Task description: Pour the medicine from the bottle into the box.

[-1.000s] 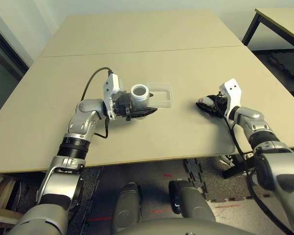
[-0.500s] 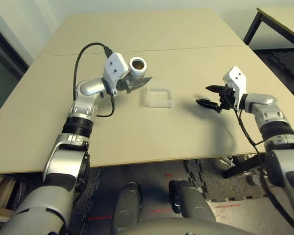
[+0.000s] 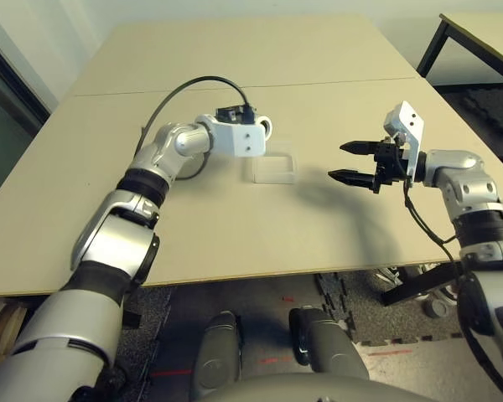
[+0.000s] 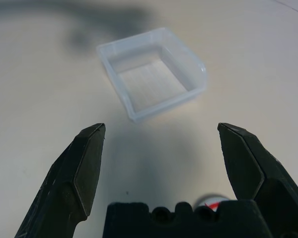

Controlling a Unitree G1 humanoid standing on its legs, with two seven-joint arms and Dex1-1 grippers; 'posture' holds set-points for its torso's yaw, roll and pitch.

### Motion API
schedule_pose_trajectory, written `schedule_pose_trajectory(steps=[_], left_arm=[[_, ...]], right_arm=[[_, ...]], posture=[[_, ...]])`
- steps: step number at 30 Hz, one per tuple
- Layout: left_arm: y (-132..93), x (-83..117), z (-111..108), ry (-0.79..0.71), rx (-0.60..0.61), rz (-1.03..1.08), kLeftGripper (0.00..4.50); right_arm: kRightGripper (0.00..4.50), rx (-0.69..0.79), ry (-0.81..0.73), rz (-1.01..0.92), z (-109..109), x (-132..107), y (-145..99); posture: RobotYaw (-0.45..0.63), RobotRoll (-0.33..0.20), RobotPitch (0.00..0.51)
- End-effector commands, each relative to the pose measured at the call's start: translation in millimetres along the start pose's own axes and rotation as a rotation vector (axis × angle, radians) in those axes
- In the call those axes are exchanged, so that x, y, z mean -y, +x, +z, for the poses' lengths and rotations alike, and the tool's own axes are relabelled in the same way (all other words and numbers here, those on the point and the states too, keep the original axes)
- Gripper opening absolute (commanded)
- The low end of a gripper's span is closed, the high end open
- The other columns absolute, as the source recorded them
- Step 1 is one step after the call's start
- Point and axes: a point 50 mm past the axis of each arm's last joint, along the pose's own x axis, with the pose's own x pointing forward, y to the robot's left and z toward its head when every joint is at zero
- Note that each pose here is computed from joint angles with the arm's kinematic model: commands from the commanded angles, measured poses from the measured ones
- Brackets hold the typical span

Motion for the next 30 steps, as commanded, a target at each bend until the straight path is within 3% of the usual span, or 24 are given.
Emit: schedule_pose_trajectory(steps=[1, 6, 10, 22, 25, 27, 30], left_arm=[[8, -6, 0, 0.159, -0.048, -0.075, 2.65], [19, -10, 7, 0.443, -0.084, -0.231, 2.65], [25, -10, 14, 0.555, -0.088, -0.295, 2.65], [23, -14, 8, 0.559, -0.133, -0.311, 2.65], [22, -13, 7, 0.504, -0.134, -0.31, 2.65], [22, -14, 9, 0.374, -0.115, -0.293, 2.65], [21, -16, 13, 0.061, -0.059, -0.26, 2.65]], right_arm=[[4.5, 0.006, 0.016, 0.009, -1, -2, 1], [4.5, 0.019, 0.031, 0.017, -1, -3, 5], [4.5, 0.033, 0.045, 0.015, -1, -5, 7], [4.5, 0.049, 0.063, 0.009, -2, -8, 7], [4.5, 0.05, 0.062, 0.012, -1, -8, 8], [4.5, 0.052, 0.061, 0.013, -1, -8, 9], [4.5, 0.053, 0.06, 0.014, -1, -9, 8]], posture=[[-0.07, 0.0, 0.067], [-0.07, 0.0, 0.067], [-0.08, 0.0, 0.067], [-0.08, 0.0, 0.067], [-0.08, 0.0, 0.066], [-0.08, 0.0, 0.066], [-0.08, 0.0, 0.066]])
